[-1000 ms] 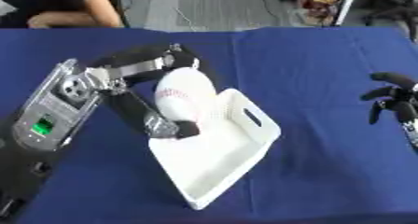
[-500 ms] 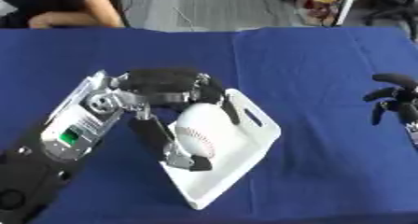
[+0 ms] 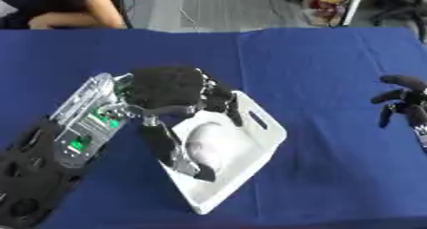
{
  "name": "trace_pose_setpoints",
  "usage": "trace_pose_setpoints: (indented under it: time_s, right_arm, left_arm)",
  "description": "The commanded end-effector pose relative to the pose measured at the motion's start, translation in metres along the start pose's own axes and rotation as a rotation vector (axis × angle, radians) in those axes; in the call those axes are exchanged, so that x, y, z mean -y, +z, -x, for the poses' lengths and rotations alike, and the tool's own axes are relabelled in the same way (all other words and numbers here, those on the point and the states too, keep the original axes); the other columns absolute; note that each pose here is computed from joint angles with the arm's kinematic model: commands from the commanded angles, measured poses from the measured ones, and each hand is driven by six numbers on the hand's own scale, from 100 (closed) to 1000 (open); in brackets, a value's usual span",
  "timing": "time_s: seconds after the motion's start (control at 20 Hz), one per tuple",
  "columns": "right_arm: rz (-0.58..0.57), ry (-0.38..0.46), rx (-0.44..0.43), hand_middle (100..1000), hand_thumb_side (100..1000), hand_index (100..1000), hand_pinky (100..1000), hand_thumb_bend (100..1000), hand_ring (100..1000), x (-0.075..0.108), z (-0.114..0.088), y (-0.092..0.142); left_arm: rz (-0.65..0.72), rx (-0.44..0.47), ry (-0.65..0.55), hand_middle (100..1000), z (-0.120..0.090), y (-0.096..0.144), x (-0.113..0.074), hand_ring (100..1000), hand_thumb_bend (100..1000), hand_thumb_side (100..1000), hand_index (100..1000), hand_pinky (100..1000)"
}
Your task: Pick up objects on the table and place them in the box.
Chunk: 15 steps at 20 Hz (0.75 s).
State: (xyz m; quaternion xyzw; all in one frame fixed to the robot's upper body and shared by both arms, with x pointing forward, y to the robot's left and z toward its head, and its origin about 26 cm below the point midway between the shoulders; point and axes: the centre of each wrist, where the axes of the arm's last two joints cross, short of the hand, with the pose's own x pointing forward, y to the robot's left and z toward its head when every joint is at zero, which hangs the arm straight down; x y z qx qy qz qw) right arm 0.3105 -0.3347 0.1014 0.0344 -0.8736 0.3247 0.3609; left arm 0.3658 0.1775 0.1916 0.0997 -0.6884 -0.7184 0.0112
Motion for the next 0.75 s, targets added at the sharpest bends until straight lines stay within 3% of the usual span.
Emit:
trace_pose_setpoints:
  time_s: [0.05, 0.3, 0.75]
  right_arm:
    - [-0.088, 0.063, 0.077, 833, 614, 894, 352, 100, 675, 0.006, -0.004, -0.003]
    - [-0.087, 0.063, 0.078, 833, 613, 895, 352, 100, 675, 0.006, -0.004, -0.003]
    - [-0.086, 0.063, 0.077, 833, 613, 895, 352, 100, 675, 0.006, -0.004, -0.003]
  left_arm:
    - [0.079, 0.036, -0.107, 650, 0.013, 0.001, -0.002, 559, 894, 709, 802, 494]
    - [0.053, -0.050, -0.125, 667, 0.030, -0.001, 0.019, 578, 885, 720, 818, 531]
    - [0.034, -0.074, -0.144, 667, 0.037, 0.002, 0.034, 572, 852, 722, 815, 525]
